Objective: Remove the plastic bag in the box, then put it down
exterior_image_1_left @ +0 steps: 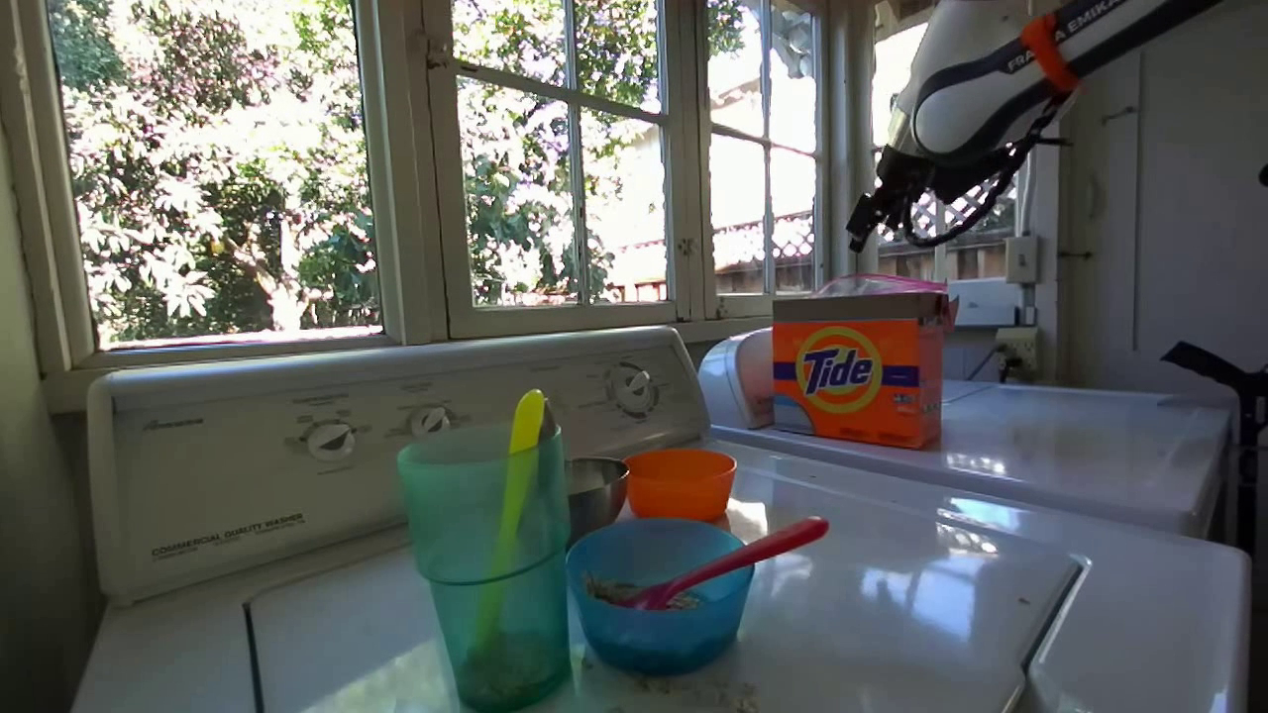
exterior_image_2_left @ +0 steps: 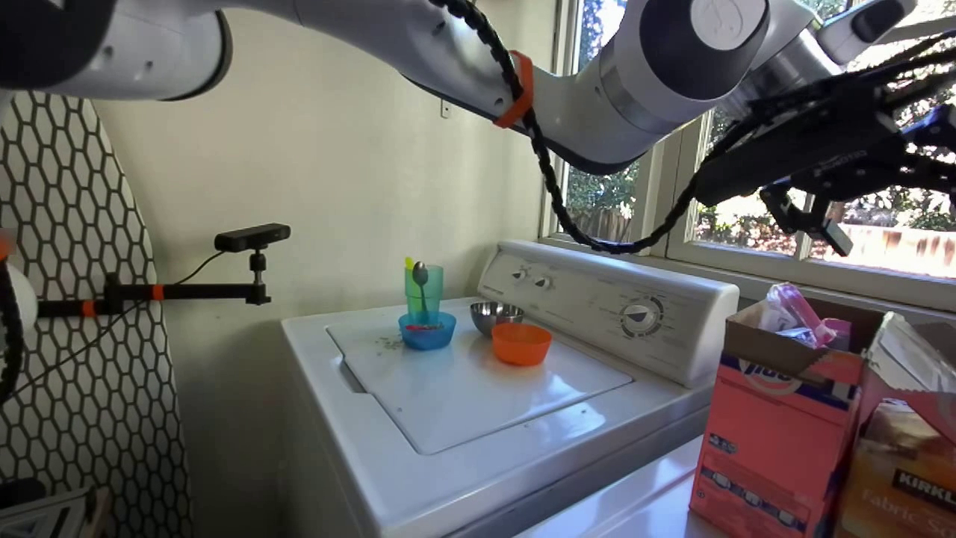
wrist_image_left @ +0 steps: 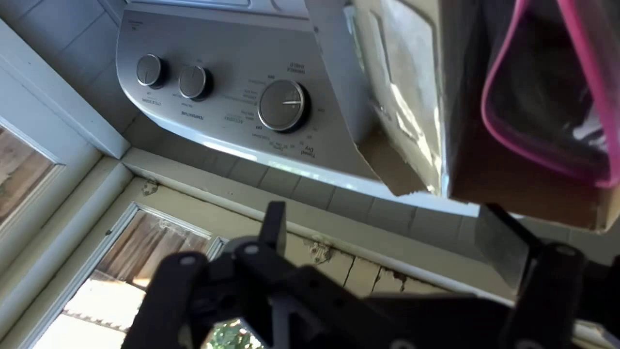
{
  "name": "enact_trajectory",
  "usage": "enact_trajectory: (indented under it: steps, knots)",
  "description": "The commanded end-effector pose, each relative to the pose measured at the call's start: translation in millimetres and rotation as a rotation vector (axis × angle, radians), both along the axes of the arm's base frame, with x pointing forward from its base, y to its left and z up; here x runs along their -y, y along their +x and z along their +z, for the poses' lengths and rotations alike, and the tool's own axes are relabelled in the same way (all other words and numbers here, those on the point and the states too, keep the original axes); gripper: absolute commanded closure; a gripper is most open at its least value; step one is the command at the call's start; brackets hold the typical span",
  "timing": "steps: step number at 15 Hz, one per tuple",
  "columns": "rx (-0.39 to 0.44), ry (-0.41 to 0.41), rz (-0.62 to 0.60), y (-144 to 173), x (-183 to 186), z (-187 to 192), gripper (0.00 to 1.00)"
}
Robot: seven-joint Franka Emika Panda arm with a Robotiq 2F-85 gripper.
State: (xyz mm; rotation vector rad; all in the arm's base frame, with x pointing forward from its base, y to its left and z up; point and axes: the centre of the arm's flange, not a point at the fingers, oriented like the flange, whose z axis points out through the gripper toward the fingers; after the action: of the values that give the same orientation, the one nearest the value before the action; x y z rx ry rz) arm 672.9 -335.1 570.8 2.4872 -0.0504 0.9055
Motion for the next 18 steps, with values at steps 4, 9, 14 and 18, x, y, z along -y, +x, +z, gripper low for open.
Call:
enact_trajectory:
  steps: [4, 9, 14, 18]
  knots:
    - [-0.164, -0.033, 0.259, -77.5, -4.1, -13.6, 0.00]
    - [-0.190, 0.108, 0.322, -73.7, -10.6, -33.7, 0.00]
    - [-0.159, 0.181, 0.283, -72.1, 4.9, -53.6, 0.00]
    - [-0.150, 0.206, 0.271, -67.9, -1.3, -55.8, 0.00]
